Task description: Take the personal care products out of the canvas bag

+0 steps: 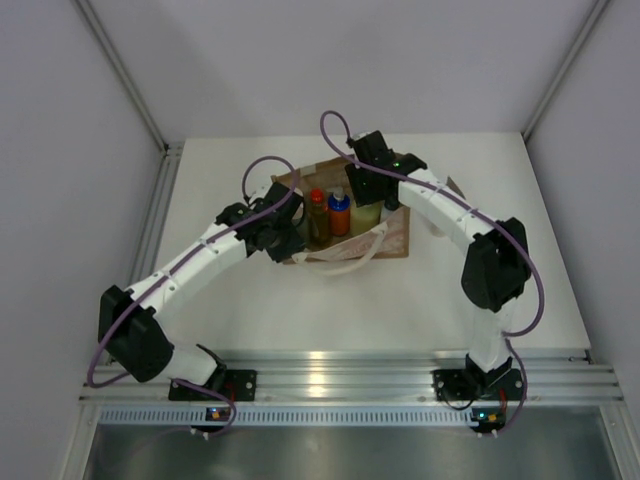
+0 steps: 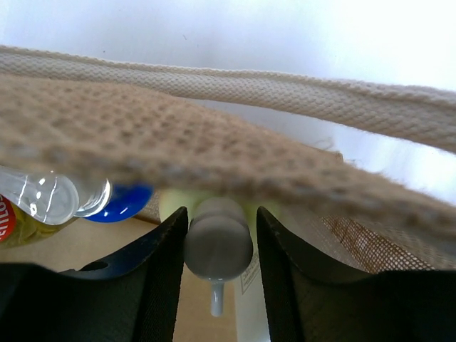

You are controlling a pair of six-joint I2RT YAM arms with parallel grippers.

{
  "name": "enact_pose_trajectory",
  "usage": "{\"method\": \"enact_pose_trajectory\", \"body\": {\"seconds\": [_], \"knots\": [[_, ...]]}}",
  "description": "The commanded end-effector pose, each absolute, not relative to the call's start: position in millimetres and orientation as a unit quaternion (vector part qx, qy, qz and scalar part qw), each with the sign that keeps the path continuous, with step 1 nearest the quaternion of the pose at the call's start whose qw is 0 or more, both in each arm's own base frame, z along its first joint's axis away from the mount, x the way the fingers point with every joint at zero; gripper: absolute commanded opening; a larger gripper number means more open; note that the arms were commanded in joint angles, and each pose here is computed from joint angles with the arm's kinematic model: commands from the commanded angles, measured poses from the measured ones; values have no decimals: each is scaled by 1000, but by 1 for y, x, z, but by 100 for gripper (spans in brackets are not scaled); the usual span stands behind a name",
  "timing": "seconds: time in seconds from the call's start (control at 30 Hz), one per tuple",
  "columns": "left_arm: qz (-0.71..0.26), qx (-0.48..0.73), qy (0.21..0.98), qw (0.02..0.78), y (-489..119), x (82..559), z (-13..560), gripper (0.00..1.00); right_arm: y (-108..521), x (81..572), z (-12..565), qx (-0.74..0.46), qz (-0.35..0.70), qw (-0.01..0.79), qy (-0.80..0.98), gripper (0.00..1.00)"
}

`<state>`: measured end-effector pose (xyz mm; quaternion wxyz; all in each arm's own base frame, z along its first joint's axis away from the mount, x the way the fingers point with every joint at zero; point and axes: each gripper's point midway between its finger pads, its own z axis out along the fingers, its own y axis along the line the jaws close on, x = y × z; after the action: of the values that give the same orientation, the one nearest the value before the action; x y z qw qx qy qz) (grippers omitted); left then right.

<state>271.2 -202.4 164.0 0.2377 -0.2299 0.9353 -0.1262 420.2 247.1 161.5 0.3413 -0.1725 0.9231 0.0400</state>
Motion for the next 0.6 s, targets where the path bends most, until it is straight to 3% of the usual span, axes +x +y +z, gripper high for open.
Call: {"method": "enact_pose_trajectory", "body": {"seconds": [0.0,0.13,0.23,0.33,0.37,0.57], "knots": [[-114,-214,940,239,-201,272,167,31,242,426,159,-162,37,336,927,42],[-113,-213,940,242,-201,274,169,32,240,424,149,-164,31,328,930,41],[-113,-211,940,243,-201,275,169,32,241,426,148,-163,34,330,929,30],[-114,-210,940,242,-202,275,169,31,243,427,154,-163,41,336,927,16],[-115,-211,940,243,-202,276,170,32,245,426,161,-163,47,341,925,1],[-115,-214,938,248,-200,276,172,32,245,431,210,-154,61,391,905,0]]}}
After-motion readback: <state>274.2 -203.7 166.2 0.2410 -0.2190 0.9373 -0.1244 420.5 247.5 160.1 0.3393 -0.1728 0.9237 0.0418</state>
